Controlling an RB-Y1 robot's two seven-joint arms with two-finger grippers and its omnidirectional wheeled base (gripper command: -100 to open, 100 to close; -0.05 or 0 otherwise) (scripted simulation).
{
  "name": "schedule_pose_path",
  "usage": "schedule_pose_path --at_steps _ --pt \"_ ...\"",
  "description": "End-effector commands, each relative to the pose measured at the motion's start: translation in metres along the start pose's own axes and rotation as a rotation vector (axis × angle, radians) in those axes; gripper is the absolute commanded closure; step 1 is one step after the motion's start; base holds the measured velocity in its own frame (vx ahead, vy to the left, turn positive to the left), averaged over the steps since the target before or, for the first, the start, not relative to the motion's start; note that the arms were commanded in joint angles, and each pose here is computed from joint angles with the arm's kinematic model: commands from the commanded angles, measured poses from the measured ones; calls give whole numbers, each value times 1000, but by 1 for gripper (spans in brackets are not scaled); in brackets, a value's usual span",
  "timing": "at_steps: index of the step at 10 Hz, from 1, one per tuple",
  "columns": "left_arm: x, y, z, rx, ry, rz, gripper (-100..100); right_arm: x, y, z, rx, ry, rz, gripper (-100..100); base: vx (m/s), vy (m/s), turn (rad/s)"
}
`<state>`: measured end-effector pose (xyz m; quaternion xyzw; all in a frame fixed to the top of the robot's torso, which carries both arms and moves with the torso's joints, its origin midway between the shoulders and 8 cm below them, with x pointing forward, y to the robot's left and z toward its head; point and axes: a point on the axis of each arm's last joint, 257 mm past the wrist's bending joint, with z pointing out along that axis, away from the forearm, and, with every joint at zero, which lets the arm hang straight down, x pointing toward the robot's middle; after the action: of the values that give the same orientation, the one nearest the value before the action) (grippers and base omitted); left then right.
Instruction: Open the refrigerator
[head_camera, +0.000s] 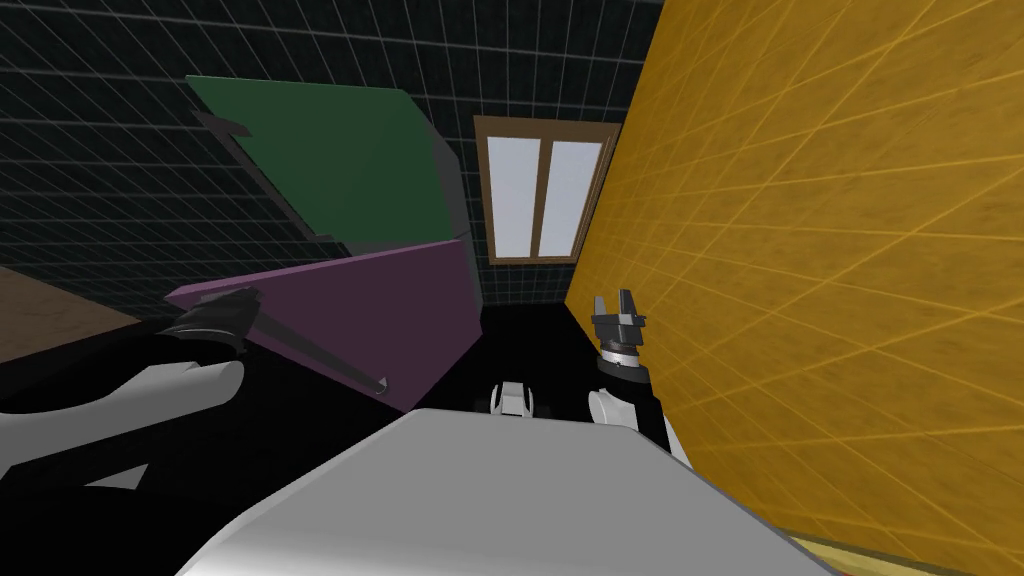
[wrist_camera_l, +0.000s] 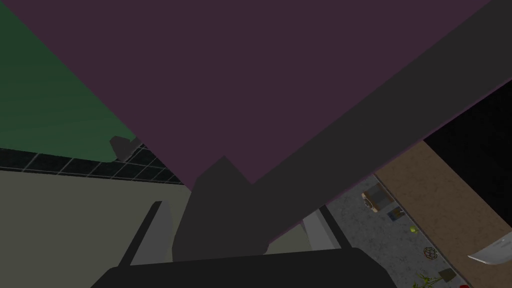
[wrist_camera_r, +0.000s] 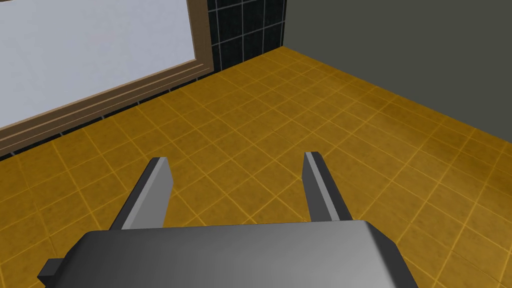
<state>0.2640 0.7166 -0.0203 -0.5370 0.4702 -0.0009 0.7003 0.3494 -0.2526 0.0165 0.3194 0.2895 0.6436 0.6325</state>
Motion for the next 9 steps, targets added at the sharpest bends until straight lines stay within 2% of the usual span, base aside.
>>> schedule_pose_path --at_steps 1,4,5,9 --pt "-8 13 -3 -41 -16 25 100 0 0 0 0 0 0 0 79 -236 79" --pt "-42 20 -12 -76 -87 81 100 0 0 0 0 0 0 0 102 -280 104" --pt "-50 7 -16 -63 -88 70 -100 0 0 0 0 0 0 0 59 -142 64" --pt "-67 -12 -28 -64 -94 71 -100 0 0 0 0 0 -1 0 -4 73 -19"
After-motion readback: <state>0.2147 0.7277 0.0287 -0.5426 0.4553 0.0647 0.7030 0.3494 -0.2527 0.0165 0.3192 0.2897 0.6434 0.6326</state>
